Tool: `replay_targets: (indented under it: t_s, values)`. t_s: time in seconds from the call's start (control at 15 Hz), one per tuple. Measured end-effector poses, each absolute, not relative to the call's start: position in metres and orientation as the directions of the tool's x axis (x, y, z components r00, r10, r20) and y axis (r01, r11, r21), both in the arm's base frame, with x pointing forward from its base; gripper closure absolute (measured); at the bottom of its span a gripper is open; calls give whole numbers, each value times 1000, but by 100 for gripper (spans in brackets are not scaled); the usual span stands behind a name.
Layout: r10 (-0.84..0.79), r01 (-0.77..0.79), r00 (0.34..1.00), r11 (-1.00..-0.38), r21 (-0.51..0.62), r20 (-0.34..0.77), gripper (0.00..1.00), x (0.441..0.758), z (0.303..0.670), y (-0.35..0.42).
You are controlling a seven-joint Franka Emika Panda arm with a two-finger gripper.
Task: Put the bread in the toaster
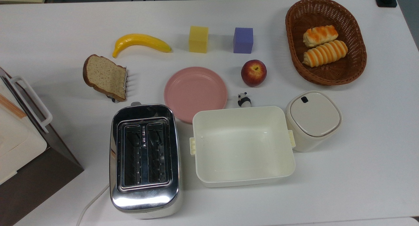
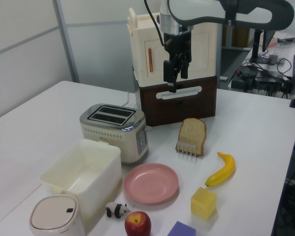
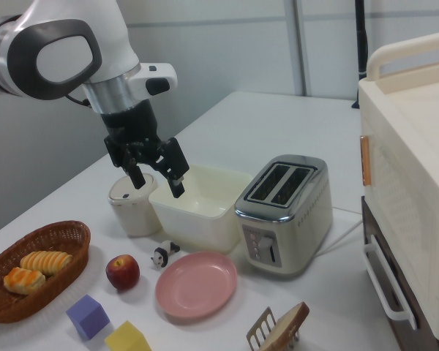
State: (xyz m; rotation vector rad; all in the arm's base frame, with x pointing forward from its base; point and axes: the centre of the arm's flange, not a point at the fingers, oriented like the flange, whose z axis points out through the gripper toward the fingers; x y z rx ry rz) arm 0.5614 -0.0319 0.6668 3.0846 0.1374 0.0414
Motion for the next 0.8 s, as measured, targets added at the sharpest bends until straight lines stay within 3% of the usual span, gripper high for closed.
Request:
replay_targets:
  t_s: [0.8]
  values:
    - [89, 91, 996, -992, 92, -25, 0, 558, 661, -36]
